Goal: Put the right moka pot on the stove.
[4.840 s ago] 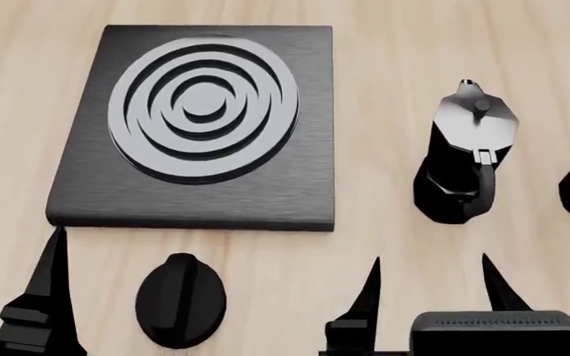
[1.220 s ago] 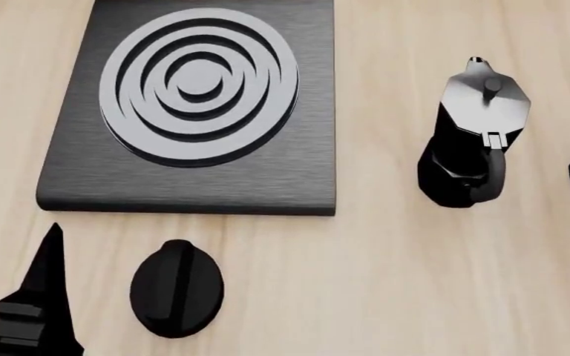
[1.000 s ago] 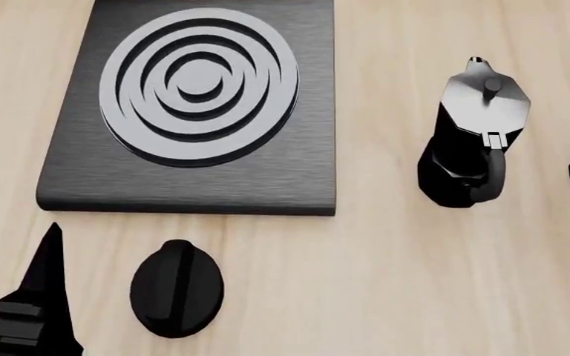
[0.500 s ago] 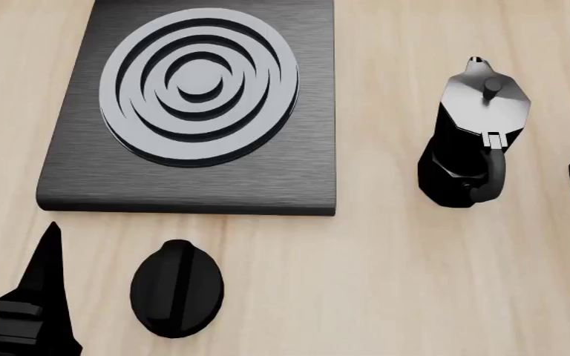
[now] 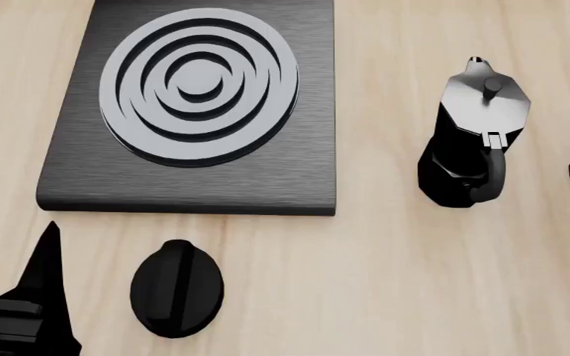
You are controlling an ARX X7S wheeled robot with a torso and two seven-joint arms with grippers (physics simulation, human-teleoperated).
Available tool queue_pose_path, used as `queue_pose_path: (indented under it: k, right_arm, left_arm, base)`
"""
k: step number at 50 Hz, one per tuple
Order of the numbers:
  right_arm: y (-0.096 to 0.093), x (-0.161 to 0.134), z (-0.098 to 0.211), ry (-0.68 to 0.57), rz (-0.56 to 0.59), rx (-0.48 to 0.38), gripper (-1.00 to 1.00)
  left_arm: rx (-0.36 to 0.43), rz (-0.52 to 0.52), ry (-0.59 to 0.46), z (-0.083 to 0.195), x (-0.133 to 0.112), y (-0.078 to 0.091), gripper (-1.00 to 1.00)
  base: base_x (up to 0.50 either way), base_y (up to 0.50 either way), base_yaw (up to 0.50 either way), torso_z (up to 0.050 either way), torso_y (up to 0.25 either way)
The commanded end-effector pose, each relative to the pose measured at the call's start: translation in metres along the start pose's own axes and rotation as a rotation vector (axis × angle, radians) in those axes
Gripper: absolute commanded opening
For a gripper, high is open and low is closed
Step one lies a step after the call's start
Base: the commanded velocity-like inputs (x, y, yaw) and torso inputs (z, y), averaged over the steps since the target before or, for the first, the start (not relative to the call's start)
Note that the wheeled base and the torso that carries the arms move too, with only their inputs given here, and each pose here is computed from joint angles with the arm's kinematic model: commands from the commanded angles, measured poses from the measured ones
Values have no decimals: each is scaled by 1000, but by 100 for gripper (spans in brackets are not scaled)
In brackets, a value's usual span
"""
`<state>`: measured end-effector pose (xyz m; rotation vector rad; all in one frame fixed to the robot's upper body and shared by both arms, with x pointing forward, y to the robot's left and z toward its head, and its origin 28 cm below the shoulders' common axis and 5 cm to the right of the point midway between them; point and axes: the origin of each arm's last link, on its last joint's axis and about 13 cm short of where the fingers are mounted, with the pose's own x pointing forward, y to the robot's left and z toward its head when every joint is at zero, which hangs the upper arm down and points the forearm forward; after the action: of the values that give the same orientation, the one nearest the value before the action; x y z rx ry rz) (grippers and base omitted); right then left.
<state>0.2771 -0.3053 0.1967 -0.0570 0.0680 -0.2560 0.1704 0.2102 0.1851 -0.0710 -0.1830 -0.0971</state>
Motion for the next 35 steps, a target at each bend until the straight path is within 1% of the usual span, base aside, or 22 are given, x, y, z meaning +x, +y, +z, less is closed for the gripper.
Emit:
queue_pose_path:
  k: [1, 3, 5, 7, 9, 11, 13, 16, 23, 24, 27, 28, 29, 31, 35]
  right_arm:
    - [4, 8, -8, 15, 11, -5, 100]
    - [4, 9, 3, 18, 12, -6, 100]
    - [5, 9, 3, 20, 15, -7, 100]
    - [7, 11, -11, 22, 17, -7, 100]
    - [8, 11, 0, 24, 20, -7, 100]
    - [9, 12, 1, 27, 22, -7, 100]
    - [9, 13, -10, 37, 23, -17, 100]
    - [8, 15, -2, 39, 22, -16, 100]
    - [8, 17, -7, 46, 23, -18, 100]
    - [7, 18, -6, 45, 15, -17, -100]
    - [6, 16, -4, 37, 8, -10, -100]
    - [6, 16, -15, 37, 7, -9, -100]
    - [7, 15, -18, 36, 7, -9, -100]
    - [6, 14, -4, 35, 7, -11, -100]
    - [4, 14, -2, 31, 4, -11, -100]
  left_arm:
    - [-1, 2, -1, 0, 0, 0, 100]
    - [-3, 2, -1, 0, 0, 0, 100]
    - [-3, 3, -1, 1, 0, 0, 100]
    - [-3, 3, -1, 0, 0, 0, 100]
    - [-3, 4, -1, 0, 0, 0, 100]
    - [-3, 3, 0, 0, 0, 0, 100]
    - [-2, 4, 0, 0, 0, 0, 100]
    - [-3, 3, 0, 0, 0, 0, 100]
    - [-4, 5, -1, 0, 0, 0, 100]
    - [-3, 5, -1, 1, 0, 0, 100]
    - [-4, 5, -2, 0, 0, 0, 100]
    - [-4, 5, -2, 0, 0, 0, 100]
    - [-4, 4, -2, 1, 0, 0, 100]
    - [-5, 5, -2, 1, 0, 0, 100]
    - [-5, 5, -3, 1, 0, 0, 100]
  base:
    - [0, 0, 0, 0, 0]
    - [0, 0, 0, 0, 0]
    - [0, 0, 0, 0, 0]
    - [0, 0, 0, 0, 0]
    - [0, 0, 0, 0, 0]
    - [0, 0, 0, 0, 0]
    - [0, 0, 0, 0, 0]
    - [0, 0, 0, 0, 0]
    - [0, 0, 0, 0, 0]
    - [0, 0, 0, 0, 0]
    - [0, 0, 0, 0, 0]
    - [0, 0, 0, 0, 0]
    - [0, 0, 0, 0, 0]
    - [5, 0, 0, 0, 0]
    - [0, 0, 0, 0, 0]
